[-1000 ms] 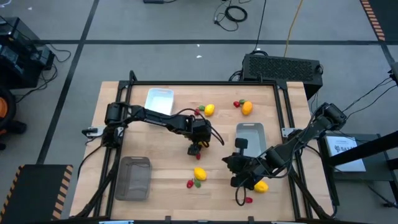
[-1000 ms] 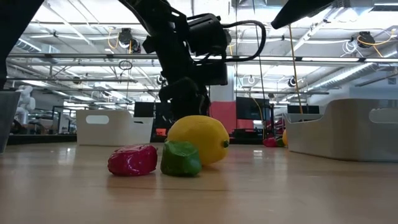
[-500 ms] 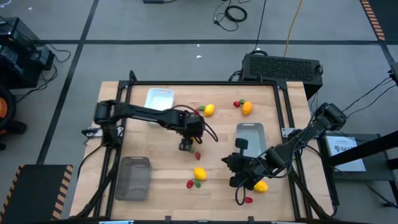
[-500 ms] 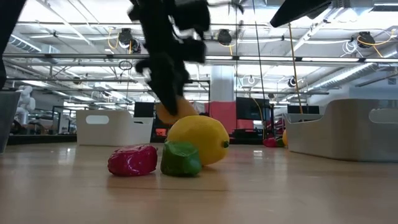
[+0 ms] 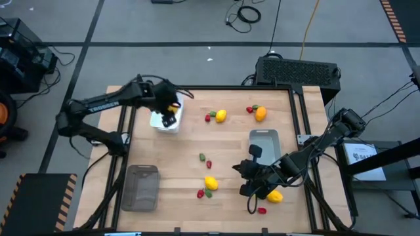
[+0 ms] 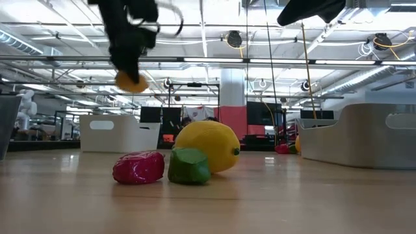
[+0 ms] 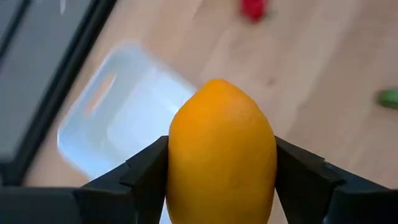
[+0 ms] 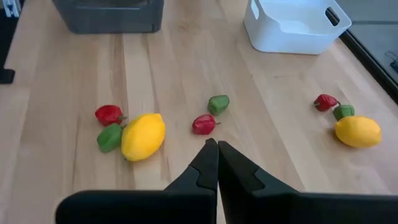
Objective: Sort produce into baskets
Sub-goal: Put the middle left yellow lemon into the white bin, then put the bottom left yellow lemon into the white bin
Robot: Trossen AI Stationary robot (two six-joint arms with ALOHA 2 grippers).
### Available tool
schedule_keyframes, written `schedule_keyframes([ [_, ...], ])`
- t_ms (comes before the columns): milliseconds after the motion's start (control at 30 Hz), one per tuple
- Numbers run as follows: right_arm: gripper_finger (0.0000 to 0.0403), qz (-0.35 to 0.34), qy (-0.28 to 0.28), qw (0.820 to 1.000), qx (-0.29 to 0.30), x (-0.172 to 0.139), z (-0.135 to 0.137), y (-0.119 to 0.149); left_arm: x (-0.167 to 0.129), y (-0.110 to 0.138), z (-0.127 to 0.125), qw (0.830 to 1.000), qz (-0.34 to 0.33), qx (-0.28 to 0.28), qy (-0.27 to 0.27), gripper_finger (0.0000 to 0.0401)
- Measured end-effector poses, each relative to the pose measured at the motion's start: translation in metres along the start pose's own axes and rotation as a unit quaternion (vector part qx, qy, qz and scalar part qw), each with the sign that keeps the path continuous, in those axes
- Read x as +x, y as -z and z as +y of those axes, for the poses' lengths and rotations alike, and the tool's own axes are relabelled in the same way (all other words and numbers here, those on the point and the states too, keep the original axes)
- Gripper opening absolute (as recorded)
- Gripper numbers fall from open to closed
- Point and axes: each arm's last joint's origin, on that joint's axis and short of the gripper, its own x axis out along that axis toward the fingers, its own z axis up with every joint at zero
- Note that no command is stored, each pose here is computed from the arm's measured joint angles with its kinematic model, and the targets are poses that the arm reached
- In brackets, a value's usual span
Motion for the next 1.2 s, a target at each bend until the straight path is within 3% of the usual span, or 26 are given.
schedule_keyframes([
  [100,0.0000,-0.005,-0.003,1.000,0.004,0.000,0.001,-0.001,0.018,0.010,0.020,0.998,0.018,-0.062,-0.013,0.0245],
  [267,0.0000,-0.015,-0.010,1.000,0.011,0.000,0.002,-0.004,0.043,0.020,0.034,0.995,0.042,-0.091,-0.025,0.0253],
  [600,0.0000,-0.017,-0.011,1.000,0.013,0.000,0.002,-0.004,0.045,0.016,0.028,0.998,0.027,-0.039,-0.037,0.0330],
  [867,0.0000,-0.016,-0.016,1.000,0.014,0.000,0.003,-0.004,0.044,0.009,0.018,0.999,-0.007,-0.019,-0.034,0.0342],
  [1067,0.0000,-0.016,-0.016,1.000,0.014,0.000,0.003,-0.004,0.038,-0.007,-0.005,0.997,-0.079,0.001,0.020,0.0343],
  [1133,0.0000,-0.016,-0.016,1.000,0.013,0.000,0.003,-0.004,0.036,-0.011,-0.018,0.993,-0.099,0.011,0.063,0.0343],
  [1200,0.0000,-0.016,-0.016,1.000,0.013,0.000,0.003,-0.004,0.033,-0.011,-0.038,0.984,-0.107,0.057,0.133,0.0343],
])
